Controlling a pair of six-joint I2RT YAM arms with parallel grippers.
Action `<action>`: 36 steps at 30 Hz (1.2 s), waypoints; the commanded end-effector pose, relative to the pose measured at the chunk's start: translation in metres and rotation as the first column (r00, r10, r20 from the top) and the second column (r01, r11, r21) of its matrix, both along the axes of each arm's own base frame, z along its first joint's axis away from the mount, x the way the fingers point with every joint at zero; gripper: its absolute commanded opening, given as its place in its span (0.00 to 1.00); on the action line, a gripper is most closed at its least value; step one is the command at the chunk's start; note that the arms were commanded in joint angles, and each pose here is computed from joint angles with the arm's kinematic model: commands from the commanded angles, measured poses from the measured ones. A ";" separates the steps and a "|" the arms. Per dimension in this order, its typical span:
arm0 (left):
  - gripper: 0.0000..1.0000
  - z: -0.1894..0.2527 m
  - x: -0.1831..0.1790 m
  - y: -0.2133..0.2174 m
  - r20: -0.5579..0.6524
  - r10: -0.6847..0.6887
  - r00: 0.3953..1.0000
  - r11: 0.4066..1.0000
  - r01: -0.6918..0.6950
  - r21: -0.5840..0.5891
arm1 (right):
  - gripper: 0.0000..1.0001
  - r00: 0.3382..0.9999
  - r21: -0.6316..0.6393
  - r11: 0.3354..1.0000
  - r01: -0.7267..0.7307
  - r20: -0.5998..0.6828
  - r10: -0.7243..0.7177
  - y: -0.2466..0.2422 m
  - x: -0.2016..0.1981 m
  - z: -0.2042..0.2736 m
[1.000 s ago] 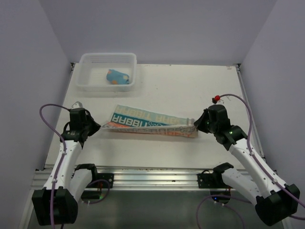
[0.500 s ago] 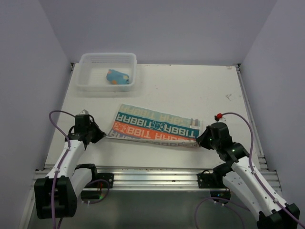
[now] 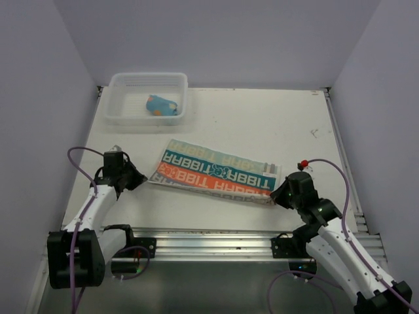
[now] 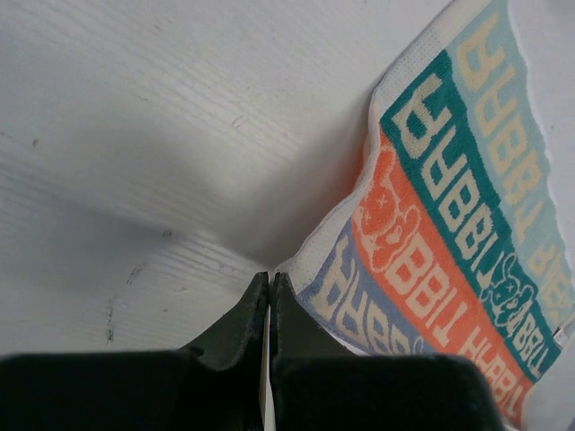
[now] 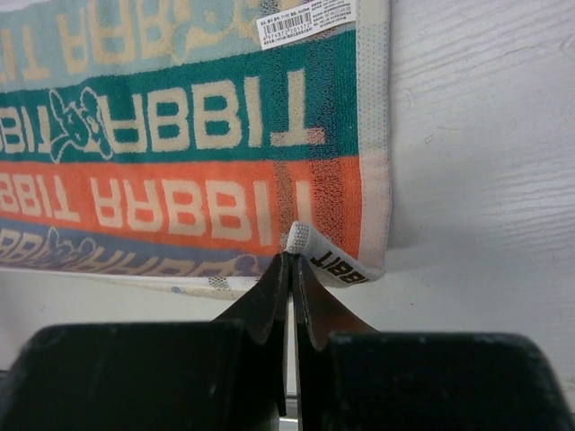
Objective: Roll the towels
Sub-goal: Flatten the towel, then fold the towel
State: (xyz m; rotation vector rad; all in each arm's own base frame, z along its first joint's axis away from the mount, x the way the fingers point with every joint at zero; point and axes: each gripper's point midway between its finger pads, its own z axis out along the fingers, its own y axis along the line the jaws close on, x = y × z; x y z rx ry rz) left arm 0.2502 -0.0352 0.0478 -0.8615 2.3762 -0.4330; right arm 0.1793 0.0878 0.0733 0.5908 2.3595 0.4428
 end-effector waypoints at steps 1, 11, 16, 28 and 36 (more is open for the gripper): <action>0.00 0.032 0.034 0.003 0.124 0.044 0.991 0.999 -0.042 -0.017 | 0.00 0.998 -0.013 0.998 0.069 0.013 -0.069 -0.007 0.008 0.005; 0.00 0.058 0.050 -0.006 0.168 0.090 0.982 0.995 -0.080 -0.064 | 0.00 0.986 -0.003 0.989 0.146 0.084 -0.145 -0.012 0.026 0.026; 0.00 0.061 0.053 -0.005 0.168 0.108 0.980 0.994 -0.100 -0.052 | 0.00 0.974 -0.025 0.979 0.202 0.105 -0.199 -0.020 0.036 0.038; 0.00 0.071 0.088 -0.013 0.174 0.115 0.978 0.993 -0.120 0.021 | 0.00 0.959 -0.094 0.959 0.268 0.120 -0.257 -0.031 0.052 0.038; 0.00 0.075 0.122 -0.029 0.155 0.095 0.983 0.992 -0.108 0.073 | 0.00 0.950 -0.110 0.948 0.300 0.126 -0.286 -0.033 0.061 0.036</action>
